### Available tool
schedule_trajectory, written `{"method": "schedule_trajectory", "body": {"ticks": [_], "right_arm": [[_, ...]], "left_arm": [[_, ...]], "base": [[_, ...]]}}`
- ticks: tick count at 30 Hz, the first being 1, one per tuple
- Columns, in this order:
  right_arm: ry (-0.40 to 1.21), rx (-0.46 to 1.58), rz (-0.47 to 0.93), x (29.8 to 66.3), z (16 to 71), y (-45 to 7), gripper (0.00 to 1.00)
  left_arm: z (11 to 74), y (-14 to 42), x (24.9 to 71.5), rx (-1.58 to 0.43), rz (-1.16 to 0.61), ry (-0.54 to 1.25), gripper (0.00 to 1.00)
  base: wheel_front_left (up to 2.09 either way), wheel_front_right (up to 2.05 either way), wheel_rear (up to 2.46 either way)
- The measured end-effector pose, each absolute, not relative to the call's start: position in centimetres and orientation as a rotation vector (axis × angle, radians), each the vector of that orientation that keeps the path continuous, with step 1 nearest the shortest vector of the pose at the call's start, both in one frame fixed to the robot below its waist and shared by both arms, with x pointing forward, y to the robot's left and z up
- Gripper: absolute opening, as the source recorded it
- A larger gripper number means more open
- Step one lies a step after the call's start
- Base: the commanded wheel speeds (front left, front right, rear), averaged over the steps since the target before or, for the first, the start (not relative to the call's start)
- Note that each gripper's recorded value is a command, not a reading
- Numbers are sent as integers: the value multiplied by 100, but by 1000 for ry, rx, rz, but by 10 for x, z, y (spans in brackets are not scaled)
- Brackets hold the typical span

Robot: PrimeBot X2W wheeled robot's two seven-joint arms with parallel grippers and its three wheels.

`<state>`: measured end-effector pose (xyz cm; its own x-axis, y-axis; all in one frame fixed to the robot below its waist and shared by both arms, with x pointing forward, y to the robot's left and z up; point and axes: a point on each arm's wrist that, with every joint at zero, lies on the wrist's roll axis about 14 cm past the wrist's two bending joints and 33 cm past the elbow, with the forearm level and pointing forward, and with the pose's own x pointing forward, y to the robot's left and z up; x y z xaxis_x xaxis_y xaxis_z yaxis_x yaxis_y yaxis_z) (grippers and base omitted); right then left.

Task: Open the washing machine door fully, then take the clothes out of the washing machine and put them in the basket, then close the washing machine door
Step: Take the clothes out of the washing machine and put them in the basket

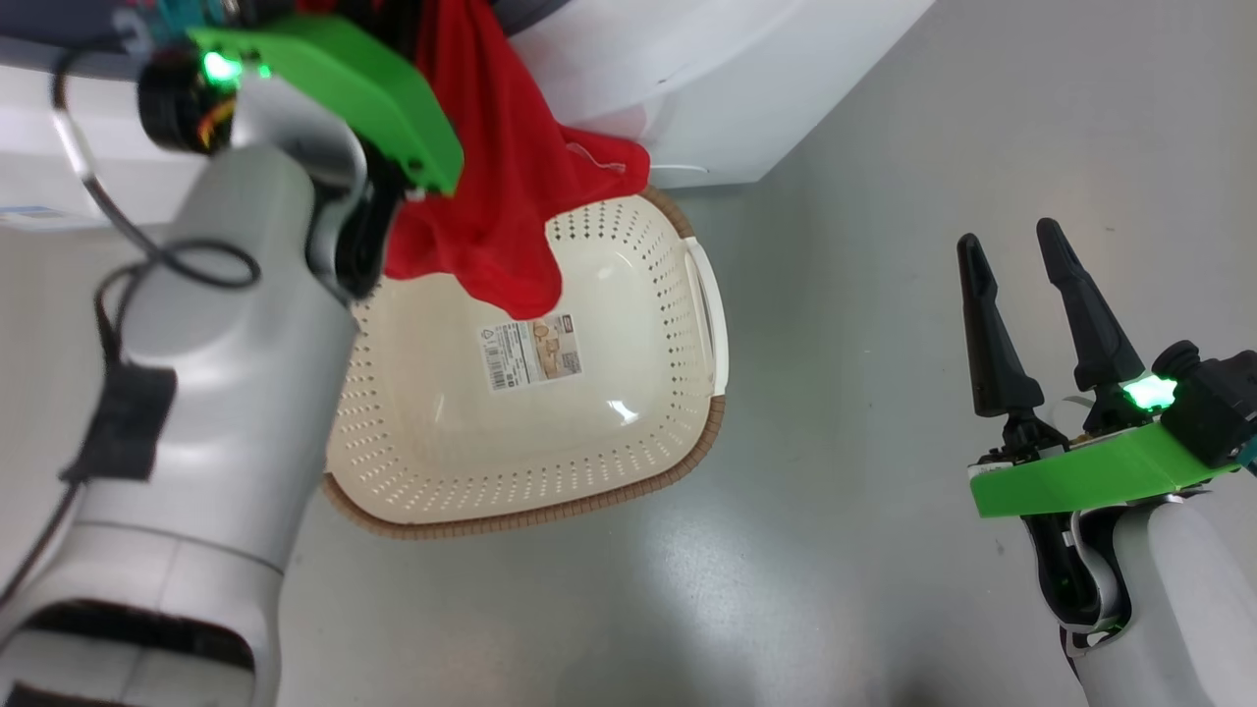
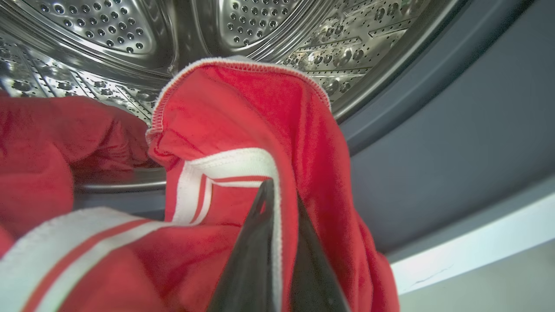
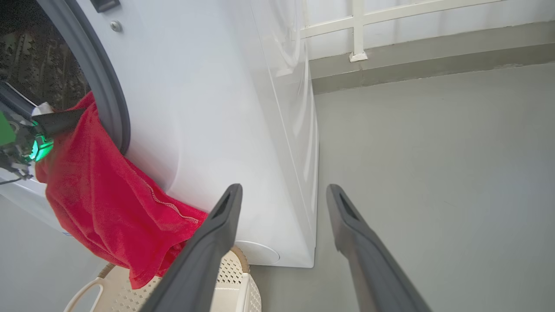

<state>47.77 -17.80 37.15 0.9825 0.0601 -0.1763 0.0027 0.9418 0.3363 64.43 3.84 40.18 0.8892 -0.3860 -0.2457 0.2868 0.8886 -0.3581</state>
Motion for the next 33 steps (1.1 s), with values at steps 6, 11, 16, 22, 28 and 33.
{"method": "schedule_trajectory", "body": {"ticks": [6, 11, 16, 22, 28, 33], "right_arm": [[168, 348, 42, 479, 379, -174, 100], [170, 351, 45, 476, 381, -172, 100], [169, 352, 44, 474, 382, -172, 100], [180, 352, 40, 473, 378, -173, 100], [198, 350, 34, 473, 369, -174, 100], [209, 345, 28, 475, 363, -177, 100]], "left_arm": [[391, 48, 622, -347, -326, 313, 0], [384, 51, 605, -377, -313, 309, 0], [362, 46, 574, -402, -321, 359, 0], [310, 36, 516, -439, -318, 538, 0], [292, 34, 505, -454, -294, 588, 0], [264, 40, 492, -426, -257, 661, 0]], "base": [[0, 0, 0], [0, 0, 0], [0, 0, 0], [0, 0, 0], [0, 0, 0], [0, 0, 0]]}}
